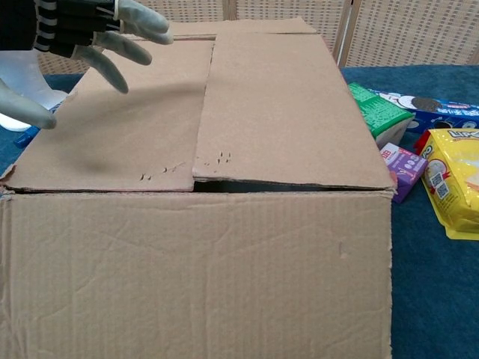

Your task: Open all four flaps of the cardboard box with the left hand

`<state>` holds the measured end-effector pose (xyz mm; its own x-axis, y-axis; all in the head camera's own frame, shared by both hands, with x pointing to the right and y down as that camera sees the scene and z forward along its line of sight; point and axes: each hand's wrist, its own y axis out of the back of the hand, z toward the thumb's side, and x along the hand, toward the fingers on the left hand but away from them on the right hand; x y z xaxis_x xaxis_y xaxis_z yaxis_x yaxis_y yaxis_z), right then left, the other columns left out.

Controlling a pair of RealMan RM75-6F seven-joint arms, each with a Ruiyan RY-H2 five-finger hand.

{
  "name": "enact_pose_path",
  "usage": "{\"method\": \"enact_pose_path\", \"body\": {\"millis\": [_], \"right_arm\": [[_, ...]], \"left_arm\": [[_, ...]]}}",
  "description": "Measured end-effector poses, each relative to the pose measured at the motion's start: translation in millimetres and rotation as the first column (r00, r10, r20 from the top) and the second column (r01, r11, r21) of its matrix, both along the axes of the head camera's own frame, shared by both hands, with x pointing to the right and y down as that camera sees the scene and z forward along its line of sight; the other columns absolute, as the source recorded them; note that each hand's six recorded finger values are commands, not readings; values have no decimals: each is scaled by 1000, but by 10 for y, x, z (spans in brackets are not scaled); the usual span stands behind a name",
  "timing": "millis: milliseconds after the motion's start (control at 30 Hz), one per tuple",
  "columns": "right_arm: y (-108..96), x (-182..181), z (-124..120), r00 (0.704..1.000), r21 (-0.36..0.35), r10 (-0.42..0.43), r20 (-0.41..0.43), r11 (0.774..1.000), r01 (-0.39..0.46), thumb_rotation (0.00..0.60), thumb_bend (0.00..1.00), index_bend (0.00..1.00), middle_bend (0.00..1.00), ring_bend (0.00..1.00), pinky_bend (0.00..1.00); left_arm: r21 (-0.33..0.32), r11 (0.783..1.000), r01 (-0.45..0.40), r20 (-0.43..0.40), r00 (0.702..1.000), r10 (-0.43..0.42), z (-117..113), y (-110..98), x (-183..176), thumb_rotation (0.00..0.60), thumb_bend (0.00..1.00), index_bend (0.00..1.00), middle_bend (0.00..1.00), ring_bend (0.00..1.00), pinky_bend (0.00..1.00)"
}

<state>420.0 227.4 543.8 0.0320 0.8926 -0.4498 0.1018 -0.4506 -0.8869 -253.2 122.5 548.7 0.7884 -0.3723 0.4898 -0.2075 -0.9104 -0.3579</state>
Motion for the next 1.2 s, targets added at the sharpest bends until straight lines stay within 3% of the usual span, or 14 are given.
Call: {"method": "enact_pose_path", "body": {"millis": [167,300,433,567,733,1200], "right_arm": [[4,-8,6,1000,-5,-3,2,1000,3,600,0,0,0,0,0],[7,-11,10,1000,-9,-3,3,1000,3,600,0,0,0,0,0],[2,-6,3,1000,-10,2,10,1000,-2,600,0,0,0,0,0],[2,-8,-8,1000,-13,2,19,1000,-1,600,0,0,0,0,0],[-7,8,-22,1000,-15,10,29,1000,-9,600,0,0,0,0,0],[-24,29,-49,998,-23,24,57,999,-22,600,0,0,0,0,0]], "left_arm": [[158,987,-25,66,998,15,95,-38,51,600,106,0,0,0,0],[307,951,-38,89,996,11,135,-88,187,600,104,0,0,0,0],[463,886,-35,91,996,-9,148,-171,395,600,104,0,0,0,0],[578,816,-6,76,996,-47,167,-265,611,600,104,0,0,0,0],[645,764,10,79,994,-79,216,-388,805,600,104,0,0,0,0],[658,750,-73,156,987,-41,411,-392,940,600,105,0,0,0,0]]}}
